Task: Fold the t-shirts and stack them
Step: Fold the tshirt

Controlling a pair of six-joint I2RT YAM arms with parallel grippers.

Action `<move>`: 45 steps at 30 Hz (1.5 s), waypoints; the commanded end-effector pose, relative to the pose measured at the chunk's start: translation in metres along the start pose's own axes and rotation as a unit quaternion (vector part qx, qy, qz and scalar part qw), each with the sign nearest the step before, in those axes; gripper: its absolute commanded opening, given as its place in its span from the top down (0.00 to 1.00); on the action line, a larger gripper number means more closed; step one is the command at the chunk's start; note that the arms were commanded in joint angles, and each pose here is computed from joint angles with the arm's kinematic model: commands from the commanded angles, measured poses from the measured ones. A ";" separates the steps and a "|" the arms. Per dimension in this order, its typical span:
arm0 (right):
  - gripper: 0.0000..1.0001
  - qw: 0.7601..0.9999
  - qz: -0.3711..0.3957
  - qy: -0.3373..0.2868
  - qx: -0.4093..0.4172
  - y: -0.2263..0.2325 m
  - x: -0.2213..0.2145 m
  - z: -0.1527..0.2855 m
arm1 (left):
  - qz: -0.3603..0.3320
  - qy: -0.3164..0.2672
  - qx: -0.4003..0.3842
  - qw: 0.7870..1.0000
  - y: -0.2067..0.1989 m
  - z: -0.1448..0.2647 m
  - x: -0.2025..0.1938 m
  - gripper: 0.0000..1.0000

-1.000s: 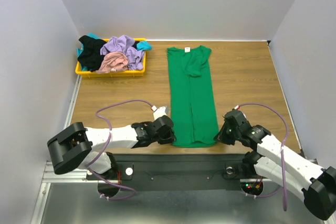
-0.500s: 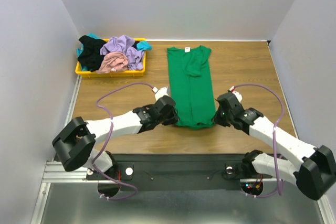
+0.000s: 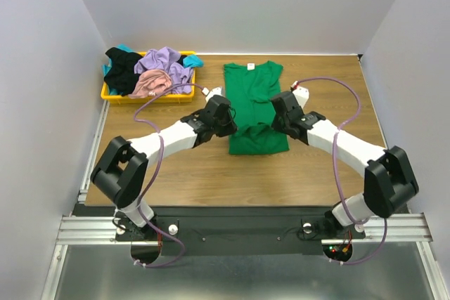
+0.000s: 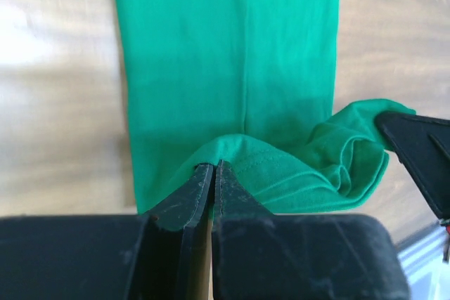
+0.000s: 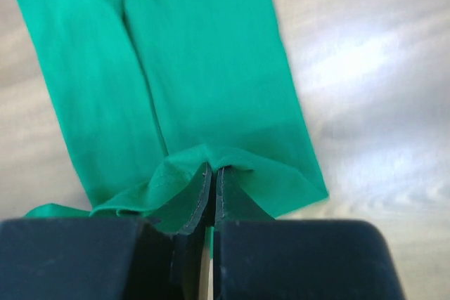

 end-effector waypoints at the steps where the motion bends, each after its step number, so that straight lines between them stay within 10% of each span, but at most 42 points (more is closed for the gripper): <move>1: 1.00 0.997 -0.014 -0.072 -0.004 0.017 0.037 -0.016 | -0.017 -0.025 -0.013 0.999 -0.005 -0.012 0.032 1.00; 24: 0.95 0.994 -0.008 -0.099 -0.043 0.044 0.068 -0.106 | -0.009 -0.024 0.025 0.999 0.019 -0.089 0.089 0.99; 28: 0.73 0.995 -0.012 -0.094 -0.028 0.051 0.071 -0.108 | 0.003 -0.034 0.028 0.999 0.020 -0.084 0.098 0.53; 30: 0.59 0.995 -0.014 -0.098 -0.020 0.054 0.076 -0.102 | 0.000 -0.043 0.024 0.999 0.017 -0.079 0.103 0.05; 39: 0.04 0.996 -0.025 -0.079 0.024 0.037 0.072 -0.058 | -0.012 -0.058 -0.008 0.998 0.009 -0.035 0.104 0.02; 45: 0.00 0.998 -0.037 -0.027 0.042 0.003 0.037 -0.032 | -0.006 -0.014 -0.002 1.000 0.027 -0.020 0.052 0.01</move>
Point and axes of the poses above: each gripper's point midway between its finger pads, its own z axis back along the fingers, its own y axis along the line the jaws close on, x = y × z, the point moved 10 cm from there along z, back along the fingers, and after that the axes turned 6 degrees about -z, right-handed, at the moved point
